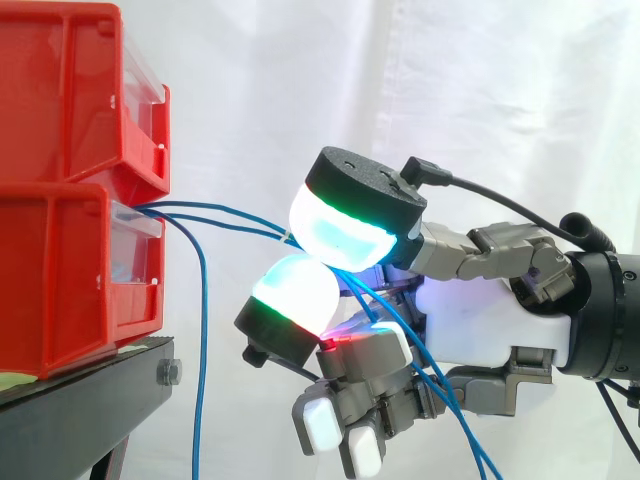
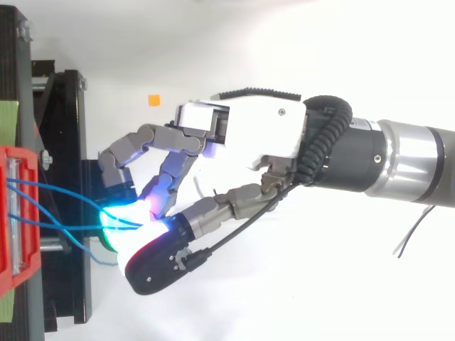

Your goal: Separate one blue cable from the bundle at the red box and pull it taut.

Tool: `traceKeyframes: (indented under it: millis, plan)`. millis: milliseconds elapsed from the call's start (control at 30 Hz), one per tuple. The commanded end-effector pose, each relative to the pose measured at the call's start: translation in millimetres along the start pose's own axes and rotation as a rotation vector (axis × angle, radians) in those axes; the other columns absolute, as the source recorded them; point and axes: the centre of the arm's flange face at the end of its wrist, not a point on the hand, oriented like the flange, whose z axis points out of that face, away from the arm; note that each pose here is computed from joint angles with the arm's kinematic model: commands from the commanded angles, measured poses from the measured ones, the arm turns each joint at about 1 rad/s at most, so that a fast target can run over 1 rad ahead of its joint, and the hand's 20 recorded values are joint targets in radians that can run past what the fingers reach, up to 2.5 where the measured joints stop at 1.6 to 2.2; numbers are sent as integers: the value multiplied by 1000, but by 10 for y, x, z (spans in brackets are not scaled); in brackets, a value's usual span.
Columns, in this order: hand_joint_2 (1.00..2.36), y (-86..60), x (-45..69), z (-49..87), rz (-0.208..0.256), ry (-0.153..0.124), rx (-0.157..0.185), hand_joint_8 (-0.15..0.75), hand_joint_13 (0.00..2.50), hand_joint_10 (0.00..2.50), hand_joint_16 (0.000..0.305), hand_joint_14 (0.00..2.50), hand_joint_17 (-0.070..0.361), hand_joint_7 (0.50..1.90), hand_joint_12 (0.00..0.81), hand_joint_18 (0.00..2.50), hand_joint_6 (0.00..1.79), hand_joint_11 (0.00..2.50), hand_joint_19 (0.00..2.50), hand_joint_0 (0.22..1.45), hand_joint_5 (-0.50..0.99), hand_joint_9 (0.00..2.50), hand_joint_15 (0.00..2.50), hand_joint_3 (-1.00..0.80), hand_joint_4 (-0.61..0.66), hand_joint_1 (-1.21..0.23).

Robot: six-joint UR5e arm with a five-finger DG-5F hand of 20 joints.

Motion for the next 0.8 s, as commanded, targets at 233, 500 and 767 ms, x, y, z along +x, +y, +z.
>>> traceKeyframes:
  millis: [233,500,767]
  plan:
    - [1000,-1,-1,-1,0,0,1,416,1068,27,56,19,126,1208,444,1036,791,1281,610,551,-154,1253,587,-500,188,-423]
    - [1013,-3,-1,-3,-1,0,3,402,1059,28,54,21,121,1238,439,1018,764,1268,622,646,-140,1253,587,-362,154,-509]
    - [1026,-3,-1,-3,-1,0,3,412,1032,28,55,21,124,1285,445,1004,770,1281,617,618,-153,1201,591,-149,159,-642]
